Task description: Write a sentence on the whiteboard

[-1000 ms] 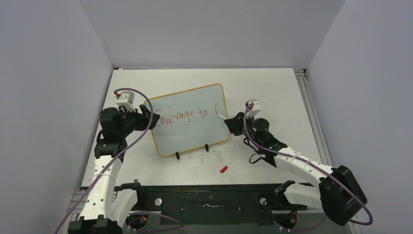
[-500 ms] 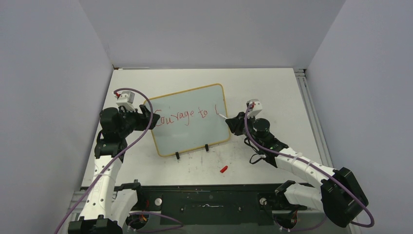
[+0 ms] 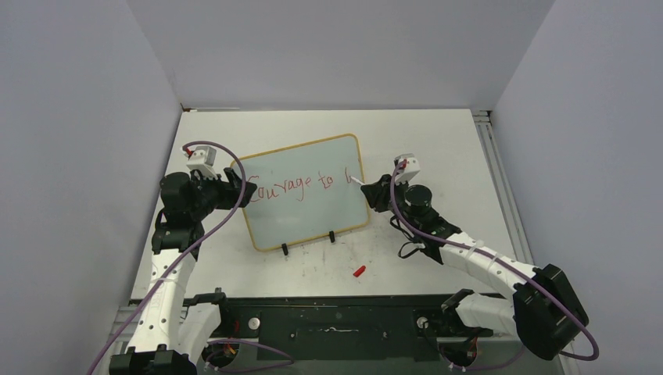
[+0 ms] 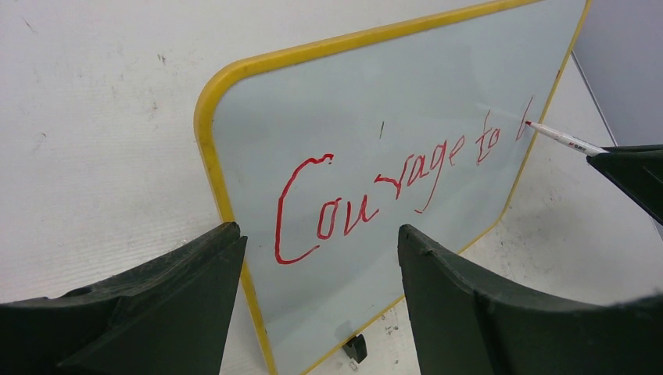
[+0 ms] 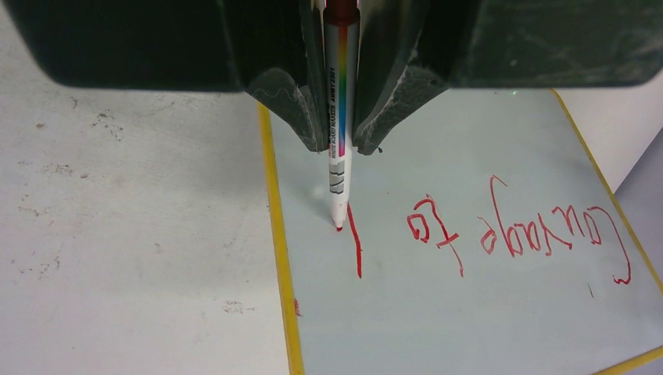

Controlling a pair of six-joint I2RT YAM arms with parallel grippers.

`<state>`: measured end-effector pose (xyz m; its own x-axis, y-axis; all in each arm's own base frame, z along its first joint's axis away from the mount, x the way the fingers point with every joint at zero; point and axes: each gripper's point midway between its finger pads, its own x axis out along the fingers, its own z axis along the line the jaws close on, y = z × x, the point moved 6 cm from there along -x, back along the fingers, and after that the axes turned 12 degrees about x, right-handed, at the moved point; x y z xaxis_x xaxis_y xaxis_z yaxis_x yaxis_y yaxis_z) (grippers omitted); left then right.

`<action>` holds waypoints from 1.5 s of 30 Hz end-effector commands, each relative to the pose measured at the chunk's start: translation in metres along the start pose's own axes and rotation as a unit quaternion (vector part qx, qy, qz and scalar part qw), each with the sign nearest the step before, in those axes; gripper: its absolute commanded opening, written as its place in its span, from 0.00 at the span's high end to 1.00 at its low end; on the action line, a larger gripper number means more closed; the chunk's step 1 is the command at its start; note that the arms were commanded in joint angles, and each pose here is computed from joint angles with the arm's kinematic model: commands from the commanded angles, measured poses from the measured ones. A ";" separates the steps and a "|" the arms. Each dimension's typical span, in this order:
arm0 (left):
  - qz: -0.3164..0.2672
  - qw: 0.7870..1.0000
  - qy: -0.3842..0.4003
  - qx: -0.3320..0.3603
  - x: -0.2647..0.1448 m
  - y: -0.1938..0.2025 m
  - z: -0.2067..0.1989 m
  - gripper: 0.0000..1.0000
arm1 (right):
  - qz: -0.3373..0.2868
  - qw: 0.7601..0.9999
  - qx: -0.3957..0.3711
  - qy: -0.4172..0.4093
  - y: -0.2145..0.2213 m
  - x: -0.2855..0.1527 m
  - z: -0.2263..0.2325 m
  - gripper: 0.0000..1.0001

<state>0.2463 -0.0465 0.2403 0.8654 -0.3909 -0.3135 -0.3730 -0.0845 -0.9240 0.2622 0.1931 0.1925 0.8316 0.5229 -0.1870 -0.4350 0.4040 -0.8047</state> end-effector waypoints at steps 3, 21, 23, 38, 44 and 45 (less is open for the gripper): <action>-0.040 0.999 0.009 0.016 -0.004 -0.020 -0.003 0.30 | -0.021 0.999 -0.003 -0.028 -0.016 0.011 0.015 0.95; -0.040 0.999 0.009 0.016 -0.004 -0.021 -0.003 0.30 | -0.022 0.999 -0.001 -0.039 -0.017 0.010 0.019 0.95; -0.041 0.999 0.007 0.017 -0.004 -0.021 -0.003 0.30 | -0.030 0.999 0.000 -0.044 -0.023 0.005 0.024 0.95; -0.042 0.999 0.006 0.018 -0.005 -0.020 -0.003 0.30 | -0.056 0.998 -0.017 -0.021 -0.044 -0.012 0.025 0.95; -0.042 0.999 0.007 0.018 -0.004 -0.020 -0.003 0.30 | -0.042 0.999 -0.012 -0.015 -0.033 -0.007 0.018 0.95; -0.041 0.999 0.007 0.018 -0.004 -0.020 -0.003 0.30 | -0.042 0.999 -0.013 -0.013 -0.032 -0.007 0.017 0.95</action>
<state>0.2457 -0.0465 0.2414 0.8671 -0.3905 -0.3094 -0.3685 -0.0846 -0.9258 0.2603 0.1902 0.2260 0.8452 0.5178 -0.1328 -0.3813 0.4101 -0.8285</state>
